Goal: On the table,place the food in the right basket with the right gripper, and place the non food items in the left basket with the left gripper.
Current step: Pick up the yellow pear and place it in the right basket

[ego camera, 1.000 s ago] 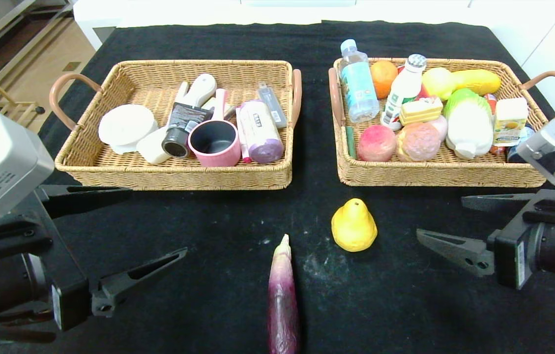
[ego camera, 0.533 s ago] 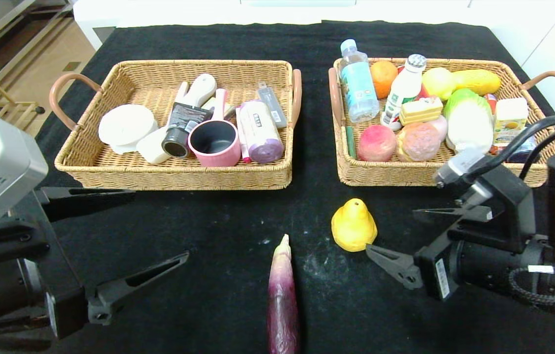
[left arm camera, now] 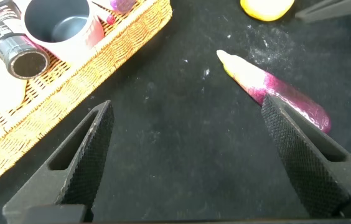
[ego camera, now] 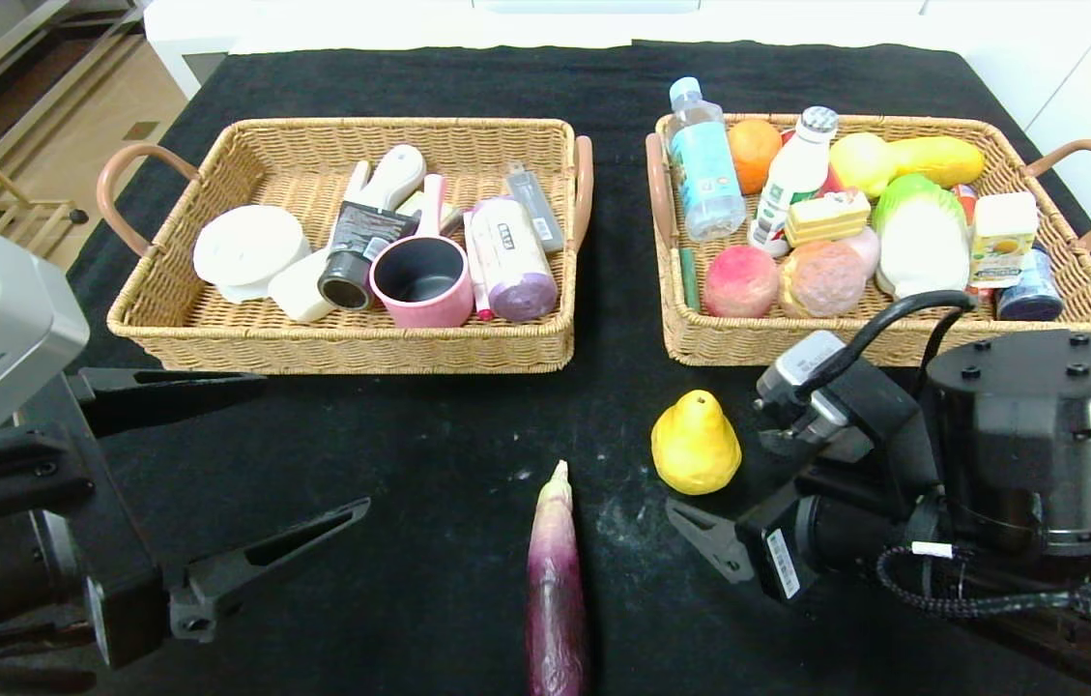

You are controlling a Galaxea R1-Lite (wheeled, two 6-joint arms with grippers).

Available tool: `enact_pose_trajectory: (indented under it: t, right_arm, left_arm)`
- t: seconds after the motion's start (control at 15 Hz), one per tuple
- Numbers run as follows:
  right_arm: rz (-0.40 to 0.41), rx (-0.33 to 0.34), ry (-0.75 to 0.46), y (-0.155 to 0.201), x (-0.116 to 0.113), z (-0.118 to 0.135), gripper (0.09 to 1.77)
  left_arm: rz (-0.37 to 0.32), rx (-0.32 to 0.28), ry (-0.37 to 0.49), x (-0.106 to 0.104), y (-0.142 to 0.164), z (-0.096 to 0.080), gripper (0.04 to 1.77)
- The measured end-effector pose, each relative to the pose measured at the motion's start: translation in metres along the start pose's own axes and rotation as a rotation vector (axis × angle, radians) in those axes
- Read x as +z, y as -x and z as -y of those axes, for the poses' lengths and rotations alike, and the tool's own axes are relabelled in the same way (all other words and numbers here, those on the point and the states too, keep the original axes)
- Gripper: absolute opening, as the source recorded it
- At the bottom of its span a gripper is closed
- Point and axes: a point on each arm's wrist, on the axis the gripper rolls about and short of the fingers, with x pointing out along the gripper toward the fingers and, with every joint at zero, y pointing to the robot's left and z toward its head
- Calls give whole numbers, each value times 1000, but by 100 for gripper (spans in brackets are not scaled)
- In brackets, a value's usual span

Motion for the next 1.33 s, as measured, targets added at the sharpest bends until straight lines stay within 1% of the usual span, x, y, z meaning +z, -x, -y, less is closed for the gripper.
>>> enact_pose_trajectory:
  t: [0.27,0.47,0.73,1.13,1.2,1.33]
  right_arm:
    - [48,-24,-15,-14,2,-1,171]
    - [41,-33,-19,-25,2,-1,171]
    - [65,-51,-32,-40,3,1,171]
    - [48,-62,-33,-53,0,3,171]
    - [47,-63,-33,-53,0,3,163]
    - [47,-64,-34,-53,0,4,129]
  left_arm:
    - [-3,-8,0,-1,-1,0,172]
    - [-5,-9,0,-1,-2,1,172]
    - [-6,-16,1,-2,-2,1,172]
    - [-11,-19,1,-3,-3,1,172]
    - [-10,-20,1,-3,-3,1,172]
    - [-10,-21,1,-3,-3,1,172]
